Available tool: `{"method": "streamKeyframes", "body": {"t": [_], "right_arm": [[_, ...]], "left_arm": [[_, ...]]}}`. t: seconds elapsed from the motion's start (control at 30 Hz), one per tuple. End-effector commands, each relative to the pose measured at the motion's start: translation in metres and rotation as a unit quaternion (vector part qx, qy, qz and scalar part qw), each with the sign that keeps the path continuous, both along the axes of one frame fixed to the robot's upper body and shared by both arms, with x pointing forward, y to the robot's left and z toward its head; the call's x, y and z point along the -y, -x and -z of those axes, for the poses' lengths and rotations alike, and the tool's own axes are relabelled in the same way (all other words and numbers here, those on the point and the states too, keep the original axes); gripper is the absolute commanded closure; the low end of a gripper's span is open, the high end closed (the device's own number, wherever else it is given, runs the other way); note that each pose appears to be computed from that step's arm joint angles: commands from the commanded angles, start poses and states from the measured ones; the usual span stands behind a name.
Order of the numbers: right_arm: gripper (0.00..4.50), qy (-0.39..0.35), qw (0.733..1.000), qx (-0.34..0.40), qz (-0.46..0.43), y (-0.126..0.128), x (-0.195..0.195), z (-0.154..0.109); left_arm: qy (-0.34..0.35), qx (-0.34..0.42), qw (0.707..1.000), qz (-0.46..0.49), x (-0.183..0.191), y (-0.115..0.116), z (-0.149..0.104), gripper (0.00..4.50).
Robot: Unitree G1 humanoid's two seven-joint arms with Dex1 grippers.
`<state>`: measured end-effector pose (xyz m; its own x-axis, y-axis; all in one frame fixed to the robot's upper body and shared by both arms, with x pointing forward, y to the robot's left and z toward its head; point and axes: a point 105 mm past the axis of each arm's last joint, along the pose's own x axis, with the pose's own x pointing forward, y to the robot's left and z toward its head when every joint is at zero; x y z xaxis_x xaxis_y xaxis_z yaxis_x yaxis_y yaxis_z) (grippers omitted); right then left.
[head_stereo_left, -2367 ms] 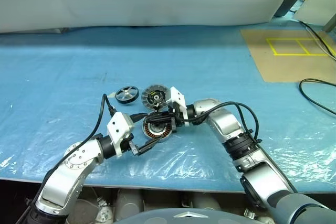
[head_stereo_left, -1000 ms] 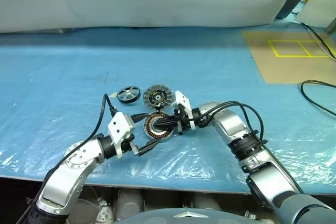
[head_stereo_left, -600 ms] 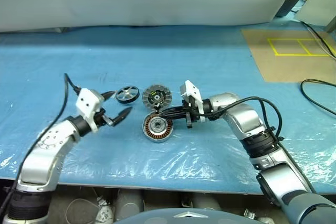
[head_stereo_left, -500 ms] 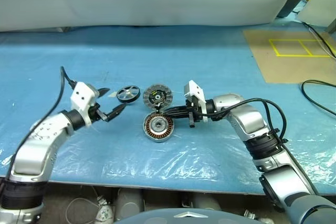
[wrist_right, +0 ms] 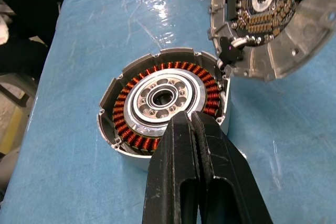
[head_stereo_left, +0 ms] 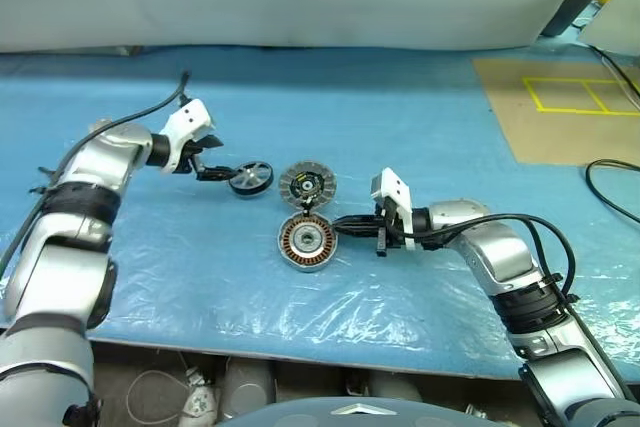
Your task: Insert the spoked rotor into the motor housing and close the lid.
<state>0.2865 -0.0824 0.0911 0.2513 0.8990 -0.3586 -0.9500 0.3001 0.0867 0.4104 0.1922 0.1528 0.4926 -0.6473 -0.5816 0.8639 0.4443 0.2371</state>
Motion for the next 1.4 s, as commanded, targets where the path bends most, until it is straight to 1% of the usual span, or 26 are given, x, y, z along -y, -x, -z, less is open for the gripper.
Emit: {"method": "streamKeyframes", "body": {"t": [0.03,0.2,0.3,0.53,0.67,0.73,0.83,0.9,0.97,1.2,1.4], "right_arm": [[4.47,-0.005,1.000,0.023,0.021,0.004,0.007,-0.010],[4.47,0.001,0.998,0.018,0.053,0.013,0.016,-0.004],[4.47,0.000,0.998,0.015,0.066,0.016,0.018,-0.002],[4.47,0.005,0.997,0.014,0.078,0.021,0.019,0.003],[4.47,0.005,0.996,0.015,0.083,0.023,0.020,0.003],[4.47,-0.008,0.996,0.028,0.085,0.022,0.020,-0.006],[4.47,-0.038,0.995,0.062,0.075,0.018,0.018,-0.033],[4.47,-0.039,0.994,0.086,0.057,0.017,0.018,-0.048],[4.47,-0.039,0.994,0.096,0.042,0.017,0.018,-0.055],[4.47,-0.033,0.994,0.104,-0.006,0.026,0.008,-0.056],[4.47,-0.032,0.994,0.099,-0.012,0.030,0.005,-0.054]], "left_arm": [[-0.052,0.018,0.998,0.028,0.003,-0.007,-0.011,0.00],[-0.107,0.012,0.993,0.048,0.007,-0.009,-0.003,0.00],[-0.124,-0.002,0.990,0.064,0.009,-0.006,0.001,0.00],[-0.093,0.011,0.993,0.078,0.032,-0.010,-0.004,0.00],[-0.090,0.003,0.992,0.085,0.035,-0.009,-0.001,0.00],[-0.100,-0.006,0.991,0.091,0.033,-0.006,0.005,0.00],[-0.102,-0.021,0.989,0.100,0.033,-0.003,0.010,0.00],[-0.100,-0.027,0.989,0.104,0.035,-0.001,0.013,0.00],[-0.101,-0.031,0.989,0.107,0.036,0.000,0.017,0.00],[-0.093,-0.038,0.989,0.111,0.041,0.003,0.030,0.00],[-0.094,-0.040,0.989,0.109,0.039,0.004,0.035,0.00]]}}
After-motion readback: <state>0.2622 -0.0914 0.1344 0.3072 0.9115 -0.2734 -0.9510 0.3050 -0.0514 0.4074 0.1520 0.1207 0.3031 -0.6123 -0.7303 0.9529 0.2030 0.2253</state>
